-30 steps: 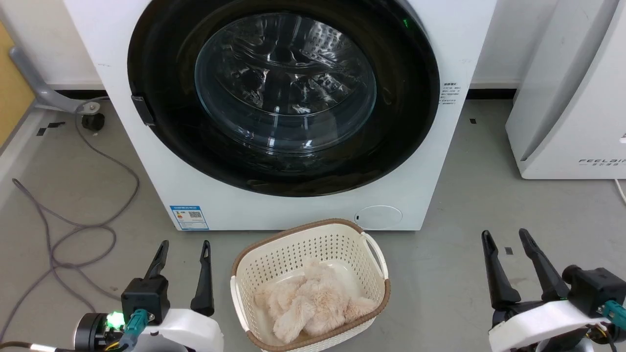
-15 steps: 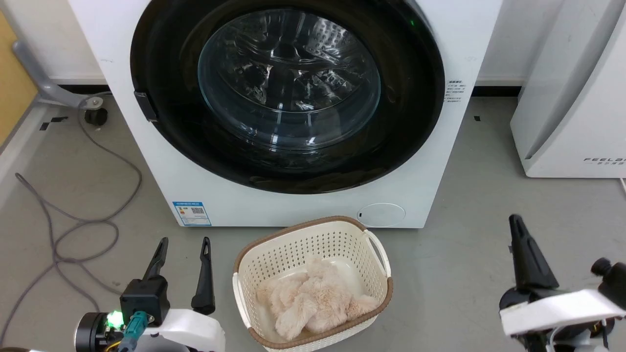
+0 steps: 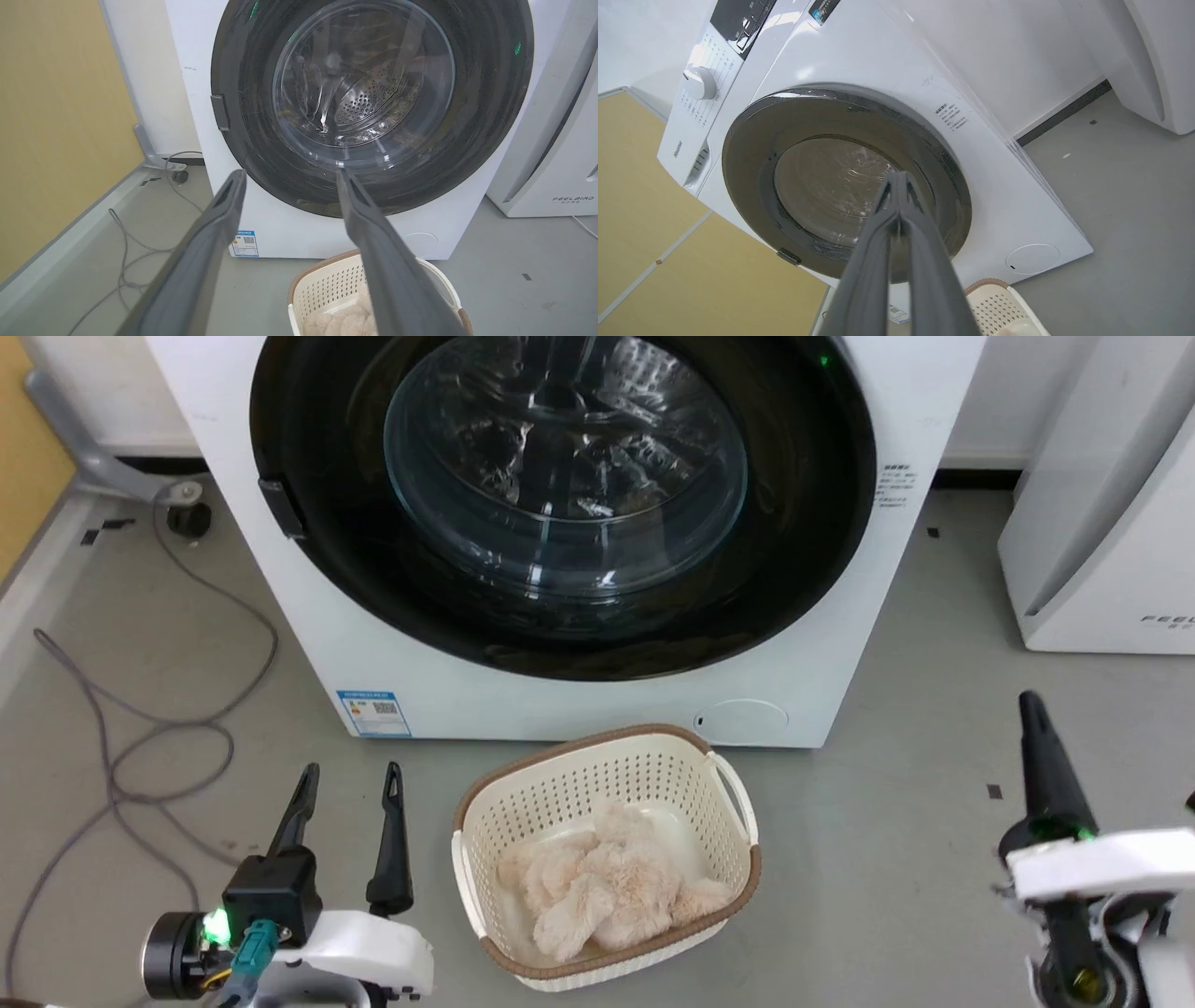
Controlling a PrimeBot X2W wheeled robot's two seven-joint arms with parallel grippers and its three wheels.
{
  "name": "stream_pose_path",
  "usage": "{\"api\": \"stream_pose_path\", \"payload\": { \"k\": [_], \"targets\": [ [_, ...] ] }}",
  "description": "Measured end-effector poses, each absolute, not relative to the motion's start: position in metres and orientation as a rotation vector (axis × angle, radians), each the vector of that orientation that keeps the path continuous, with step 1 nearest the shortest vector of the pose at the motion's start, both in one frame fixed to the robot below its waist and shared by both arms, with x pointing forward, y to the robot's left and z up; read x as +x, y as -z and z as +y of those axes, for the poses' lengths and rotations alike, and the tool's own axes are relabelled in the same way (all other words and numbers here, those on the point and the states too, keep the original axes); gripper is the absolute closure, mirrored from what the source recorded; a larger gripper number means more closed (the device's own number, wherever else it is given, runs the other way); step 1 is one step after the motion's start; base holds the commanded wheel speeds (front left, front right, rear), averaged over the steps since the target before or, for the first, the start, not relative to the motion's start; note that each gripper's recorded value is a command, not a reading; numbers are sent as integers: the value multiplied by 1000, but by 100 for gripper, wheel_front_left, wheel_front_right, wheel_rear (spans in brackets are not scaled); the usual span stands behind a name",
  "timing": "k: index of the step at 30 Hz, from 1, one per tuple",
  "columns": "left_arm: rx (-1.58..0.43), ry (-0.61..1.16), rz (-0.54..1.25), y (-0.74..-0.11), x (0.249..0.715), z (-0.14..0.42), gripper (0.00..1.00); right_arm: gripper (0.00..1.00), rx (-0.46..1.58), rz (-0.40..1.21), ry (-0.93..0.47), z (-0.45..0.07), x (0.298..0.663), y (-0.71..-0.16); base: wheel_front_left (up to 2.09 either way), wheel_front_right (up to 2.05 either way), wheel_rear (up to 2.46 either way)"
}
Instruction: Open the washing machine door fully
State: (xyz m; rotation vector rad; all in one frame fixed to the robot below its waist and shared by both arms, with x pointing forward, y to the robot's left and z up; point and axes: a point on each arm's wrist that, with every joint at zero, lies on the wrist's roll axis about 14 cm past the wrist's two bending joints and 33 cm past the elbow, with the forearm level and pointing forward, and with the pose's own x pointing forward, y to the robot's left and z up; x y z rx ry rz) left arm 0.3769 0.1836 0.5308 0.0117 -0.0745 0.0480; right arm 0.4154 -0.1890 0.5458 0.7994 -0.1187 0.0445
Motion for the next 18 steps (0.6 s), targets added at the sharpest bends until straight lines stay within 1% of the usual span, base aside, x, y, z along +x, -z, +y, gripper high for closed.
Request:
{"api": "stream_pose_path", "payload": {
  "k": [18],
  "targets": [
    [14, -70, -113, -535, 400, 190, 0, 100, 1012, -107, 1, -214, 490, -543, 0, 0, 0]
  ]
}}
